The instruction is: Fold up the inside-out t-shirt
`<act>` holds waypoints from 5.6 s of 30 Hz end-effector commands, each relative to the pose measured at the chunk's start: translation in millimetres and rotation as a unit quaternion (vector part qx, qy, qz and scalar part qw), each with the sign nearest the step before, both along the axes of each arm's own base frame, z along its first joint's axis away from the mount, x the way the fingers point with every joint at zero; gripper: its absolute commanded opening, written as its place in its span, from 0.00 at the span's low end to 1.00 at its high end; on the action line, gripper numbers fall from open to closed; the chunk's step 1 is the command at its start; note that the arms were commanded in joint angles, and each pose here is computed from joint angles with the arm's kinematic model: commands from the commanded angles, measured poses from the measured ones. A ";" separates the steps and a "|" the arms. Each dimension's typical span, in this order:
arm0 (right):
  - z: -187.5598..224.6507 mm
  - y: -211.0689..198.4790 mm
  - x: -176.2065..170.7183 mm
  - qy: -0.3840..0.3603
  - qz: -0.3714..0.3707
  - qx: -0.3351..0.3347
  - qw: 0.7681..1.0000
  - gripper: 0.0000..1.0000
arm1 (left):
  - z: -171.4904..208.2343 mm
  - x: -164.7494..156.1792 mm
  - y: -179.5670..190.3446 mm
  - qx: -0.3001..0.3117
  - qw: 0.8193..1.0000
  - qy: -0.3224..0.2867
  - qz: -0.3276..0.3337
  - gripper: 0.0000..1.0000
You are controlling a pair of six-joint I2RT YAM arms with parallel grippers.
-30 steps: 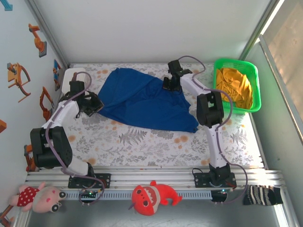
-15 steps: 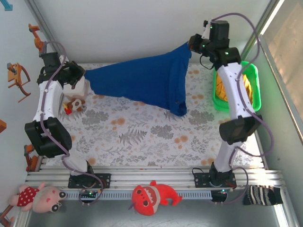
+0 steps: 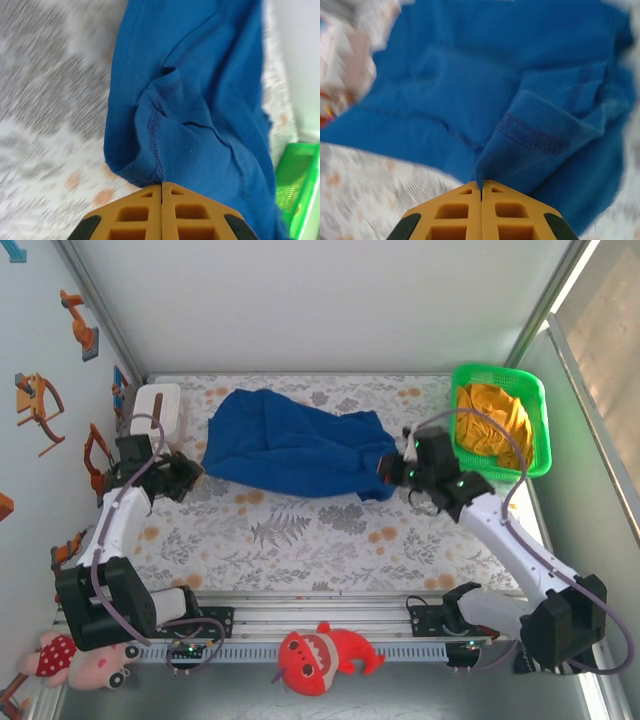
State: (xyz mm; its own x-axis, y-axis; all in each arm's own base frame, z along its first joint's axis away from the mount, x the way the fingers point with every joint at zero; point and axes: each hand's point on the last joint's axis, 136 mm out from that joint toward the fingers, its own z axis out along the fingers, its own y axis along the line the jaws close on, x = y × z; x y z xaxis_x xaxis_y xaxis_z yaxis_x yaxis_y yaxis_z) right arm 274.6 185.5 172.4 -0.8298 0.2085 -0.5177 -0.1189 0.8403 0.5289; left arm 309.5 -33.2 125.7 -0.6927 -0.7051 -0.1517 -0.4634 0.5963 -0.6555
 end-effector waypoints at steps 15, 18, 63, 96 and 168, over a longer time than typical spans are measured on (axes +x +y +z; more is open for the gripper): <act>-19.9 -22.6 -32.3 -0.013 -0.057 -0.109 0.992 0.53 | 10.7 37.8 19.4 0.087 0.995 0.011 -0.048 0.69; -15.8 -16.1 -22.1 -0.016 -0.049 -0.123 0.991 0.54 | -3.0 48.4 10.4 0.097 0.992 0.022 -0.074 0.68; -17.1 -33.1 -17.7 -0.018 -0.093 -0.122 0.988 0.54 | -65.5 79.5 -31.8 0.184 0.962 0.082 -0.186 0.10; -39.6 -11.1 4.2 0.010 -0.037 -0.187 0.982 0.56 | -33.1 51.2 -32.7 0.176 0.966 0.073 -0.176 0.00; 242.6 -81.9 54.9 -0.248 -0.136 -0.035 0.959 0.00 | 186.9 103.0 -7.3 0.037 0.978 -0.200 -0.046 0.00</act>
State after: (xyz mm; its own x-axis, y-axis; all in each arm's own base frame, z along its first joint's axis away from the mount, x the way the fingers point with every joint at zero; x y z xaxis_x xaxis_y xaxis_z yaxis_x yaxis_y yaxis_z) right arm 320.5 105.2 397.1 -0.4454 0.3233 -0.8349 -0.0953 0.9101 0.4033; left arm 403.0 -40.3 273.8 -0.7021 -0.5779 -0.4160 -0.1947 0.7178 -0.6685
